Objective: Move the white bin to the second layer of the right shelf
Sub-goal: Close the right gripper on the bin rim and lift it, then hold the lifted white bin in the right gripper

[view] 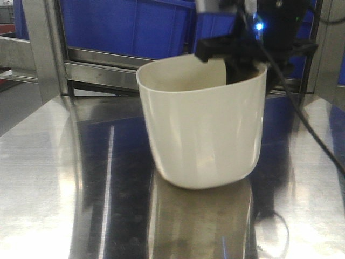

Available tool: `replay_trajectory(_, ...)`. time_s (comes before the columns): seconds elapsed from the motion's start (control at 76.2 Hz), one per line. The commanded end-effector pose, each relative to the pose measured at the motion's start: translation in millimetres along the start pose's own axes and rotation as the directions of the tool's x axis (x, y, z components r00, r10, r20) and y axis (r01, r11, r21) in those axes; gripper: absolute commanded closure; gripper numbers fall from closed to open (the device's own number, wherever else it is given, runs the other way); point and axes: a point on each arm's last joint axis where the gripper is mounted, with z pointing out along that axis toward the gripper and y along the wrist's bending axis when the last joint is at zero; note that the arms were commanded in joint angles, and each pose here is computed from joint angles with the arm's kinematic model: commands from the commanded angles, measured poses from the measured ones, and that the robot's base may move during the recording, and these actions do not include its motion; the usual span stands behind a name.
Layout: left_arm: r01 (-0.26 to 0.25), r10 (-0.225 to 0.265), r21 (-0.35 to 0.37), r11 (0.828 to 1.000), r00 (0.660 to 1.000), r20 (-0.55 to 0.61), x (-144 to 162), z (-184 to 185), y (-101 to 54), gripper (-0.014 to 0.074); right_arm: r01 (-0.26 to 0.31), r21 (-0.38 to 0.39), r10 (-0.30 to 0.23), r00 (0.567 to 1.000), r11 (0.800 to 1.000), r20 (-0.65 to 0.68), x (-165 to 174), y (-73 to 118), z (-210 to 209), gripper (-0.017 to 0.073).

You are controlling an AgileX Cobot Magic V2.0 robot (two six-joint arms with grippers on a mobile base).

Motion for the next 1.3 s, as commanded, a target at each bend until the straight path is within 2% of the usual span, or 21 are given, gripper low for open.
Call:
replay_trajectory(0.0, 0.003, -0.003, 0.002, 1.0, 0.998, 0.065, 4, 1, -0.4, 0.0509, 0.028, 0.011, -0.03, 0.978, 1.0, 0.205, -13, 0.9, -55, 0.0508)
replay_trajectory(0.131, 0.003, -0.003, 0.002, 1.0, 0.998, 0.065, 4, 1, -0.4, 0.0509, 0.056, 0.063, -0.074, 0.935, 0.996, 0.347, -12, -2.2, -91, 0.0505)
replay_trajectory(0.223, 0.003, -0.003, 0.002, 1.0, 0.998, 0.065, 4, 1, -0.4, 0.0509, 0.052, 0.083, -0.082, 0.903, 0.995, 0.421, -8, -6.1, -113, 0.0504)
replay_trajectory(0.446, 0.003, -0.003, 0.002, 1.0, 0.998, 0.065, 4, 1, -0.4, 0.0509, -0.026, 0.093, -0.031, 0.823, 0.995, 0.567, 19, -25.6, -152, 0.0504)
replay_trajectory(0.551, 0.003, -0.003, 0.002, 1.0, 0.998, 0.065, 4, 1, -0.4, 0.0509, -0.072, 0.11, -0.009, 0.8, 0.991, 0.6, 39, -38.2, -161, 0.0504)
replay_trajectory(0.775, 0.003, -0.003, 0.002, 1.0, 0.998, 0.065, 4, 1, -0.4, 0.0509, -0.171, 0.148, 0.034, 0.756, 0.974, 0.654, 95, -59.6, -163, 0.0504)
replay_trajectory(0.958, 0.003, -0.003, 0.002, 1.0, 0.998, 0.065, 4, 1, -0.4, 0.0509, -0.234, 0.163, 0.047, 0.692, 0.958, 0.72, 144, -65.3, -157, 0.0504)
replay_trajectory(1.116, 0.003, -0.003, 0.002, 1.0, 0.998, 0.065, 4, 1, -0.4, 0.0509, -0.254, 0.167, 0.041, 0.652, 0.953, 0.757, 174, -63.4, -150, 0.0504)
replay_trajectory(1.287, 0.003, -0.003, 0.002, 1.0, 0.998, 0.065, 4, 1, -0.4, 0.0509, -0.253, 0.166, 0.035, 0.637, 0.953, 0.77, 181, -61.8, -150, 0.0504)
